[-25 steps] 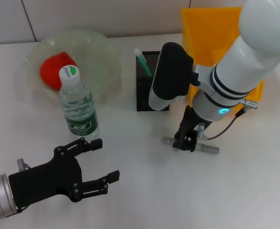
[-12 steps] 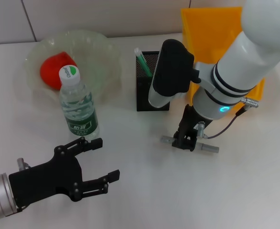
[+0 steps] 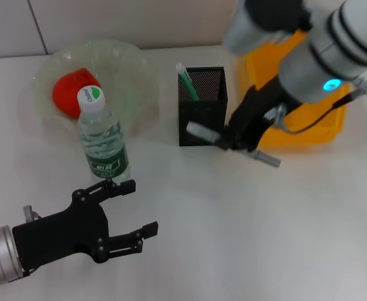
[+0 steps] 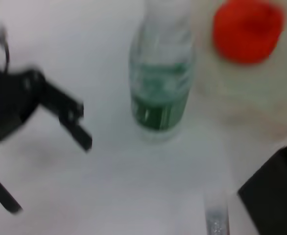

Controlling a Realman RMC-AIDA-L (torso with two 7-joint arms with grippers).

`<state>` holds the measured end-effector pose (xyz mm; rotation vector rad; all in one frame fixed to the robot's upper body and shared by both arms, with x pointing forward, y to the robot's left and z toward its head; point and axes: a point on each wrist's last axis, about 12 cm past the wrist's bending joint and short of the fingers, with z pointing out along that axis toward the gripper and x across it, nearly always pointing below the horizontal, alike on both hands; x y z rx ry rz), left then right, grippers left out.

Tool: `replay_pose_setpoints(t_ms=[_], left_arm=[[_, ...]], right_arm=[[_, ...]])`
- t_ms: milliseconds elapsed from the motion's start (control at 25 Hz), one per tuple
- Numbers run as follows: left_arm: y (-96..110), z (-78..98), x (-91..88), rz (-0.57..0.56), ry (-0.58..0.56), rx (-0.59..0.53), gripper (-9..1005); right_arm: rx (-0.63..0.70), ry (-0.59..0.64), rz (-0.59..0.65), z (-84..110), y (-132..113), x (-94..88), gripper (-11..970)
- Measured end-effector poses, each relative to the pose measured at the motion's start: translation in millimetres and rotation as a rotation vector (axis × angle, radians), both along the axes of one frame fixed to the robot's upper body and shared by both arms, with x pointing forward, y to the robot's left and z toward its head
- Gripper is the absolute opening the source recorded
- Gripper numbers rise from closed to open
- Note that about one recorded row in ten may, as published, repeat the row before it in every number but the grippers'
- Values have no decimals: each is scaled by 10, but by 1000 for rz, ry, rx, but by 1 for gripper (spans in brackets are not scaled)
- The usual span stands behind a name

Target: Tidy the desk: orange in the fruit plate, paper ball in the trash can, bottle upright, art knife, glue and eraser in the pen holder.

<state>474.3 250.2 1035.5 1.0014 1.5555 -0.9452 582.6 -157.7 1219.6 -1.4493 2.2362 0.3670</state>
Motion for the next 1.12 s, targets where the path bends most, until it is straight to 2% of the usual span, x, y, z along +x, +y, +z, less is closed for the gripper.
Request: replay_pose_setpoints(t_ms=[40, 80, 120, 200, 280, 360, 400, 440, 480, 520, 560, 600, 720, 760, 800, 840, 880, 920, 1000, 1040, 1080, 1120], left_arm=[[0, 0, 0, 0, 0, 0, 866], [-2, 3, 3, -1, -1, -1, 866], [-3, 5, 5, -2, -1, -1, 866], [-7, 11, 12, -5, -3, -2, 866], [-10, 12, 14, -5, -4, -2, 866], [-13, 12, 16, -5, -4, -2, 866], [-18, 12, 20, -5, -4, -2, 866], [-18, 12, 20, -5, -4, -2, 866], [-27, 14, 26, -6, -5, -3, 866], [-27, 14, 26, -6, -5, -3, 866], [-34, 17, 31, -7, -6, -3, 866], [-34, 17, 31, -7, -6, -3, 866], [-36, 19, 30, -9, -6, -5, 866], [-36, 19, 30, -9, -6, -5, 866], [-37, 14, 29, -8, -5, -4, 866], [-37, 14, 29, -8, -5, -4, 866], [-40, 9, 25, -10, -4, -3, 866], [-40, 9, 25, -10, -4, -3, 866], [-46, 3, 19, -14, -3, -2, 866], [-46, 3, 19, -14, -3, -2, 866], [-48, 1, 19, -14, -4, -1, 866], [-48, 1, 19, -14, -4, -1, 866]], right_arm=[[0, 0, 0, 0, 0, 0, 140], [47, -56, -20, 181, -85, -27, 139], [47, -56, -20, 181, -85, -27, 139], [122, -167, -82, 392, -241, -42, 139], [156, -199, -103, 442, -287, -46, 139], [278, -257, -145, 499, -407, -61, 139], [396, -299, -169, 504, -511, -80, 140], [396, -299, -169, 504, -511, -80, 140], [514, -346, -174, 465, -617, -104, 140], [514, -346, -174, 465, -617, -104, 140], [601, -376, -169, 405, -695, -132, 140], [601, -376, -169, 405, -695, -132, 140], [727, -431, -163, 230, -838, -154, 139], [761, -441, -161, 147, -877, -154, 138], [847, -475, -154, -30, -954, -151, 137], [847, -475, -154, -30, -954, -151, 137], [928, -527, -155, -199, -1020, -140, 136], [928, -527, -155, -199, -1020, -140, 136], [969, -582, -184, -481, -1077, -99, 136], [969, -582, -184, -481, -1077, -99, 136], [957, -594, -191, -607, -1072, -66, 135], [957, -594, -191, -607, -1072, -66, 135]])
